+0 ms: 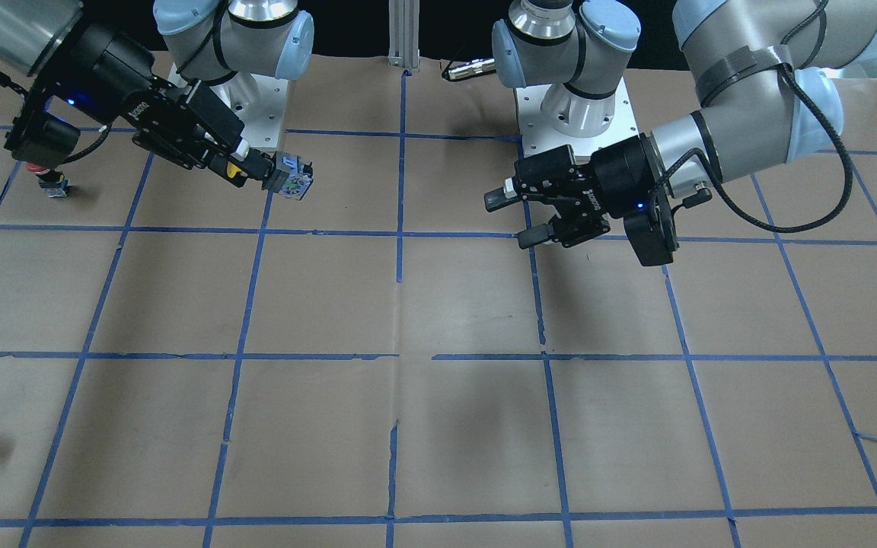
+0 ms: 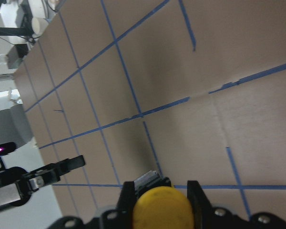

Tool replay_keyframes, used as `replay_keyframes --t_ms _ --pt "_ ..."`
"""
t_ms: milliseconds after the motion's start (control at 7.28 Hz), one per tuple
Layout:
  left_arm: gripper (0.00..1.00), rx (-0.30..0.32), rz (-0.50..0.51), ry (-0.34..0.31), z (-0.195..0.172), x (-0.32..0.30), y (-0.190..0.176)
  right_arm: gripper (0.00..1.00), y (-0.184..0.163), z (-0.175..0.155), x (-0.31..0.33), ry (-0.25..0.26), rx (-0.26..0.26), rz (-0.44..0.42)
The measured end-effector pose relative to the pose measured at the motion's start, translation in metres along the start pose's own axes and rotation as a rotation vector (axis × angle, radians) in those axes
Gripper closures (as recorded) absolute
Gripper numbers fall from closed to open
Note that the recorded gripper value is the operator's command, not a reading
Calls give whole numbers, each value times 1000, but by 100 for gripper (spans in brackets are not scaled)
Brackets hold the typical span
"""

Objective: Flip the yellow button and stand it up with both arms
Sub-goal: 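Carry the button with the right gripper toward the green button while the left gripper withdraws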

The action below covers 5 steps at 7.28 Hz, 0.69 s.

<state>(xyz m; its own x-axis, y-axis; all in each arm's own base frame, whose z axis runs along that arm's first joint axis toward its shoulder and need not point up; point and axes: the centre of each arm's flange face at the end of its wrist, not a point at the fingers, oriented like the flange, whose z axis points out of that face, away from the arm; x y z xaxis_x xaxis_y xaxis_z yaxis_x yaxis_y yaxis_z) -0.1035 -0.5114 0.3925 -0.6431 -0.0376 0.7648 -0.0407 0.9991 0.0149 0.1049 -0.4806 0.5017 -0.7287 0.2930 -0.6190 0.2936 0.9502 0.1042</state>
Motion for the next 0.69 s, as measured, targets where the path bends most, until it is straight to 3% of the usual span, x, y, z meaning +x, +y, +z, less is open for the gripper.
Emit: replay_keyframes --t_ms 137,275,412,550,687 --pt "0 -11 11 -200 -11 -13 -8 71 6 -4 13 144 3 -107" --pt "0 -19 23 -369 -21 -25 -13 73 7 -6 30 289 -28 -251" --pt "0 -30 29 -490 -29 -33 -15 74 3 -10 56 411 -80 -390" --pt "0 -35 34 -578 -36 -36 -16 74 -6 -17 95 482 -135 -495" --pt "0 -38 39 -651 -44 -37 -18 74 -17 -28 143 510 -169 -583"
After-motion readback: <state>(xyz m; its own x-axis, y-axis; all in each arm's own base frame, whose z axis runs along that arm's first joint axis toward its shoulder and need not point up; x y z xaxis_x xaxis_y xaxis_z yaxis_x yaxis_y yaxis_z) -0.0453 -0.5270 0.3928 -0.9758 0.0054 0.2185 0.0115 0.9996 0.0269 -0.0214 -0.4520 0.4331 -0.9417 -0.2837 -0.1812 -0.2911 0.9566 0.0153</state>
